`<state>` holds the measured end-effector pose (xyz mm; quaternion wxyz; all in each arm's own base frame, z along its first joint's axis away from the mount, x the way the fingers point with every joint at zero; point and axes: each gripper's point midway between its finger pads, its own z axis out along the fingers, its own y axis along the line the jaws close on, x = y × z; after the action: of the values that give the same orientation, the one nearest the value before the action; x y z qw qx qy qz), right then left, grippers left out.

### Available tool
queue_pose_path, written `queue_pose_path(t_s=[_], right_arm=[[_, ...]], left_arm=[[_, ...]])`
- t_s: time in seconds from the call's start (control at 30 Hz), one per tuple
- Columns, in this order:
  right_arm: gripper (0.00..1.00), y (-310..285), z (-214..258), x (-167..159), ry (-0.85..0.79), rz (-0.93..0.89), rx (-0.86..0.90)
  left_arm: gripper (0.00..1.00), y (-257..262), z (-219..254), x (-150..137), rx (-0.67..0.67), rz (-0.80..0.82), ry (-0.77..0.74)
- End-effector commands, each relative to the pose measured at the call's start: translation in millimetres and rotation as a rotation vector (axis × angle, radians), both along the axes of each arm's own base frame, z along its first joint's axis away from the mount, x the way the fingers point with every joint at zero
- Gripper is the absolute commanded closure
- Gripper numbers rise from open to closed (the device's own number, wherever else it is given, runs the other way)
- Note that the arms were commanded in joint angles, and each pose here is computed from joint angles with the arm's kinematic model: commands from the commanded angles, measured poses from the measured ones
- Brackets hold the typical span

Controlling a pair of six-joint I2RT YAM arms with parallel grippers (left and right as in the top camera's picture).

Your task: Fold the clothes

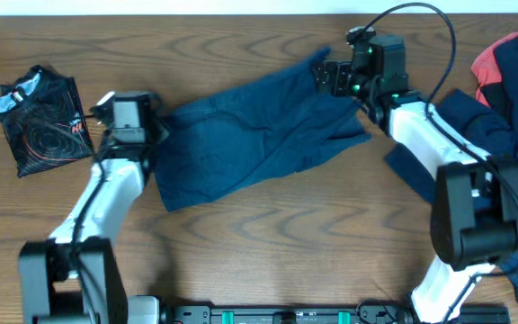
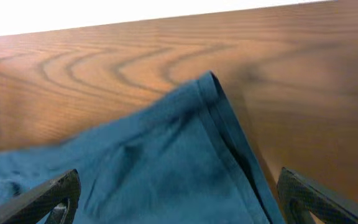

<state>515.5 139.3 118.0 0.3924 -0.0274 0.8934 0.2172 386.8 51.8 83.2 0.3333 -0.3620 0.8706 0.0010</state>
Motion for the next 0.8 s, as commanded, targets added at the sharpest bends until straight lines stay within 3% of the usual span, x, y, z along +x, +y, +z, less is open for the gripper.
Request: queue_pose_path(t_s=[0.0,0.13,0.33,0.5,0.63,0.77], right_arm=[[0.01,-5,15,-15,0.042,0.013,-0.006],[0.24,-3,-39,-56,0.254,0.103,-0.099],[0.27,-14,-117,-111,0.590,0.105,-0.182],[0.60,-36,-145,-170,0.886,0.061,-0.234],[0.59,-74,-144,-186,0.977,-0.132,-0.363],[0.57,-86,-130,-173,0.915,-0.185,-0.384]], left_arm=[[0.29,-20,10,-5,-0.105,-0.103,0.017],[0.28,-42,-14,-38,-0.210,-0.154,0.171],[0.25,-46,-31,-71,-0.239,-0.146,0.311],[0.13,-47,-36,-90,-0.248,-0.137,0.390],[0.11,-47,-36,-90,-0.249,-0.137,0.393],[0.08,-47,-35,-86,-0.247,-0.139,0.375]])
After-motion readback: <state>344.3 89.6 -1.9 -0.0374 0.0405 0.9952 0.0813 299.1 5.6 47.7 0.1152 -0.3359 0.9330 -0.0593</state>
